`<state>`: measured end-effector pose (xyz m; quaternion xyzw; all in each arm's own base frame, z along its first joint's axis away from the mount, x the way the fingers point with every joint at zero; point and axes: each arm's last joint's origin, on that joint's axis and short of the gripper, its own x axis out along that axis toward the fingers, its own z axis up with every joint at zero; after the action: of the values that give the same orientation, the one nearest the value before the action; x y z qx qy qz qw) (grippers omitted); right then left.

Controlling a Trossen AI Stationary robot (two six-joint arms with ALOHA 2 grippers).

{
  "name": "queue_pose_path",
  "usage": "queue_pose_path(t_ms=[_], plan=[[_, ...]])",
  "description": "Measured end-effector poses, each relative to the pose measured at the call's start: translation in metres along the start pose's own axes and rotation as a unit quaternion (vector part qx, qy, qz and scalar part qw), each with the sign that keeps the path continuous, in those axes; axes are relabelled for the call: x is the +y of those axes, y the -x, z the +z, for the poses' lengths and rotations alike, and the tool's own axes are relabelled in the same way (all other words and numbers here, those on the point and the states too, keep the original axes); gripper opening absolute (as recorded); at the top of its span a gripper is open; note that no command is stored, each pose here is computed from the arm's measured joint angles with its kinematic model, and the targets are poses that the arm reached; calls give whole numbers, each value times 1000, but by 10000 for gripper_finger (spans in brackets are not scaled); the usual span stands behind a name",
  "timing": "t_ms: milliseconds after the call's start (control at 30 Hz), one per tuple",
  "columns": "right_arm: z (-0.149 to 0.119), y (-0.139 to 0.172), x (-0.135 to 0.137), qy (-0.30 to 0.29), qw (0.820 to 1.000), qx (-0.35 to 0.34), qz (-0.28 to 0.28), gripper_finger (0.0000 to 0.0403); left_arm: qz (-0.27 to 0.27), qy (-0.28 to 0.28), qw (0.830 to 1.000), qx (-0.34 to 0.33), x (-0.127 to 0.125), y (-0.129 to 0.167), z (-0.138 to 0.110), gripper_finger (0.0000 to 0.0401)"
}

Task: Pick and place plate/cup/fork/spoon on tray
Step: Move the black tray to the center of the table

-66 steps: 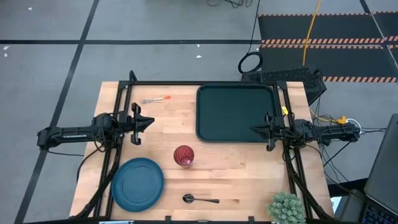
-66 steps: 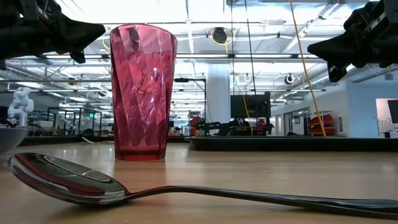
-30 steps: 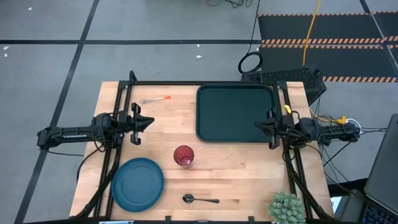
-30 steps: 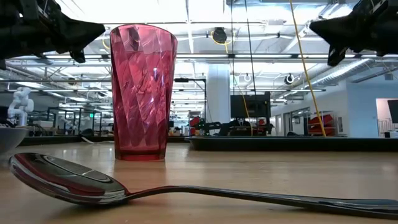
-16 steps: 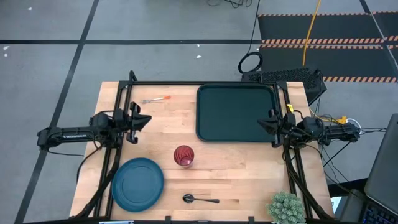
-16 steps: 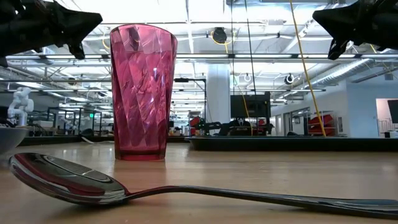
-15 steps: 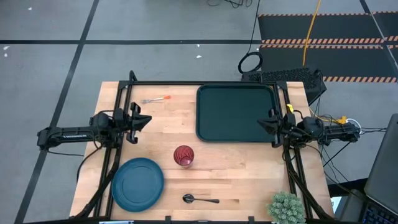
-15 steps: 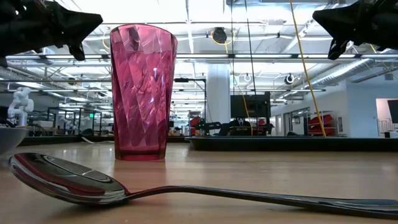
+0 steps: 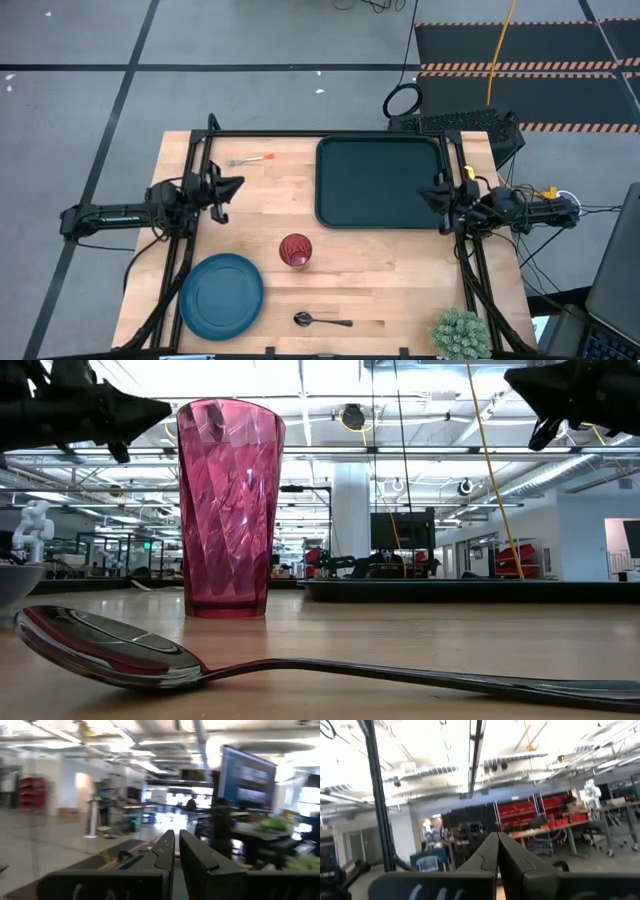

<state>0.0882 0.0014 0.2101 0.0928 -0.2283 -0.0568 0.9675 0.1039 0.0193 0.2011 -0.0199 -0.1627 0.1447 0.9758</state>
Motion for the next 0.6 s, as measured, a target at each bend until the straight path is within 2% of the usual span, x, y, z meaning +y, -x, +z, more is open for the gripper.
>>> queue_pose_path(t_ms=[133,233,367,467,600], plan=[[8,-4,2,14,999,-46,7,2,12,19,1000,4,-1,-5,18,31],[18,-7,5,46,993,-105,19,9,60,27,998,-16,0,-12,37,31],[28,-13,7,92,980,-175,11,20,87,-15,993,-76,-1,-21,68,31],[24,-28,10,136,981,-140,6,27,82,-52,991,-93,-4,-33,85,31],[40,-66,20,192,978,-82,-12,31,63,-82,994,-37,-10,-58,103,31]])
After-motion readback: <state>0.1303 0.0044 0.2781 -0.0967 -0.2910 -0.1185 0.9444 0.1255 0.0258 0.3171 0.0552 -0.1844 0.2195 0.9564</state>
